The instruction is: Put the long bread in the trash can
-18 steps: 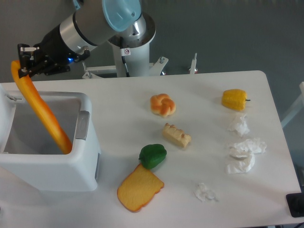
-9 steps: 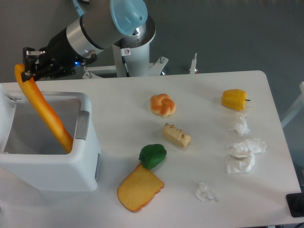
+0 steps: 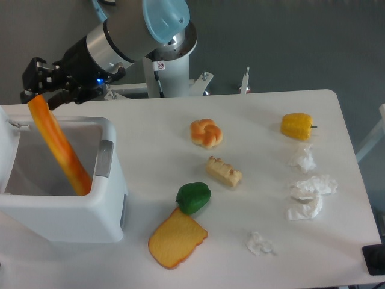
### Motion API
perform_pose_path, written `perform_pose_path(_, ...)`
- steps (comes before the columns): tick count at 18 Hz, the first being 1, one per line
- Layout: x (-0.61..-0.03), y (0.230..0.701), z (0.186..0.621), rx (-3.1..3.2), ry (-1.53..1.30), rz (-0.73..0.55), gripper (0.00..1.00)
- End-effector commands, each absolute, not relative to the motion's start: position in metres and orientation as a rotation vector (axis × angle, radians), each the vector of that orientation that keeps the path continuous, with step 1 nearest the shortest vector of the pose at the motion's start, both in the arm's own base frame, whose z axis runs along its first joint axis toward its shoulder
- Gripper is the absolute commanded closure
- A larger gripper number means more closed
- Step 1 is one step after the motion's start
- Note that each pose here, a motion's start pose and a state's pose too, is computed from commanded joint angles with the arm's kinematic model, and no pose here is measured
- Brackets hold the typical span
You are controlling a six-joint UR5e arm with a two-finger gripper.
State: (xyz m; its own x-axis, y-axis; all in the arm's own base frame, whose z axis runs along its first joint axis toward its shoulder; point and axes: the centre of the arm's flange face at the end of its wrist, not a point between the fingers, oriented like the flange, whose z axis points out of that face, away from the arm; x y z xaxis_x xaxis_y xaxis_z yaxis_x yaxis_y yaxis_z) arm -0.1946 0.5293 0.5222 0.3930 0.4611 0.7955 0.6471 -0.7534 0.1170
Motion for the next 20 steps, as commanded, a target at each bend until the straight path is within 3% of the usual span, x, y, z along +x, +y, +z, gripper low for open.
perform_pose_path(3,-0.198,0.527,0.524,-2.436,-0.969,-1.273,0.0)
perform_pose_path(9,-0.221,0.523,0.542,-2.378,-0.856,-1.114,0.0)
perform_pose_path(11,-0.231,0.52,0.545,-2.389,-0.79,-1.006,0.0)
perform_pose_path(16,-0.241,0.506,0.559,-2.477,-0.413,-0.6,0.0)
perform_pose_path(20,-0.242,0.498,0.559,-2.533,-0.113,-0.413,0.0)
